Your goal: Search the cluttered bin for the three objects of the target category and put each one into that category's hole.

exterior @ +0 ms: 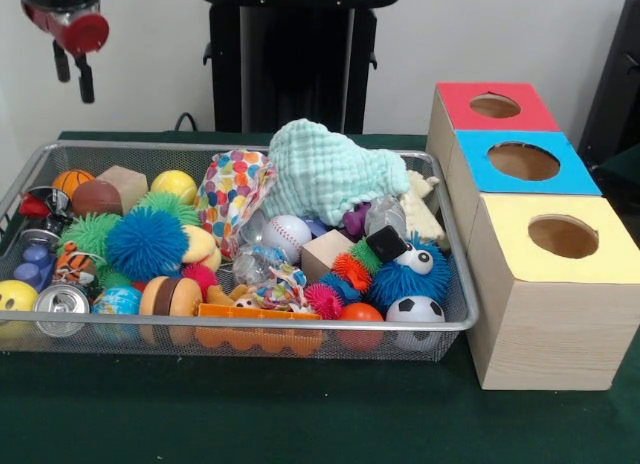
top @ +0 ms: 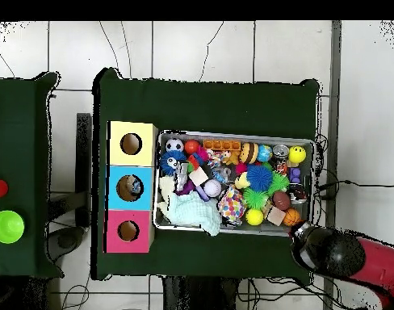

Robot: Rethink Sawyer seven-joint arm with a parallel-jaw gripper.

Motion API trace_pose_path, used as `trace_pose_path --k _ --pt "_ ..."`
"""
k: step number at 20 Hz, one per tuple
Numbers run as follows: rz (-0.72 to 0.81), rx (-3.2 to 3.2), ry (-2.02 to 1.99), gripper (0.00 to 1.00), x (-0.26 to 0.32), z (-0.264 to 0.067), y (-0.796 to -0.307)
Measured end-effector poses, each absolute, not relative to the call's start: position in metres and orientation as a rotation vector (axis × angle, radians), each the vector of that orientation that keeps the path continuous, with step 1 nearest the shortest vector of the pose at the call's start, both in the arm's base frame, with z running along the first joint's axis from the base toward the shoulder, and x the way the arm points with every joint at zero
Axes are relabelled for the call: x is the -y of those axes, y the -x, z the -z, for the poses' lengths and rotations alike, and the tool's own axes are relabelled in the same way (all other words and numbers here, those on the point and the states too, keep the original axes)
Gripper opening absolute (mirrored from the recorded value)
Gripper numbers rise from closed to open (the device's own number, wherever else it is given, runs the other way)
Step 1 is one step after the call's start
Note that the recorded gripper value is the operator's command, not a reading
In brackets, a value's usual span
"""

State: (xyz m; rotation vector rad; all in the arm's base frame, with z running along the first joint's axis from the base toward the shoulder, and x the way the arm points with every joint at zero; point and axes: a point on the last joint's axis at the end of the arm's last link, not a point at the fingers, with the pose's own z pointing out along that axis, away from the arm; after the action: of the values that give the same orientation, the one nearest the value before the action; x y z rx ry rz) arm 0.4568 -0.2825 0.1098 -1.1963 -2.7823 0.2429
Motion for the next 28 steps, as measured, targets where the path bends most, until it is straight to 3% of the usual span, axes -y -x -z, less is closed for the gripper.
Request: trace_pose_path --k 4,11,16,28 --pt "-0.244 2.782 1.225 1.0 0.278 -0.137 -0.468" --pt "-0.274 2.841 1.127 1.0 0.25 -0.142 -0.485" --pt "-0.256 2.851 1.036 1.0 0.225 -0.124 -0.495" --pt "-0.123 2.925 0.755 1.0 0.115 -0.029 -0.534"
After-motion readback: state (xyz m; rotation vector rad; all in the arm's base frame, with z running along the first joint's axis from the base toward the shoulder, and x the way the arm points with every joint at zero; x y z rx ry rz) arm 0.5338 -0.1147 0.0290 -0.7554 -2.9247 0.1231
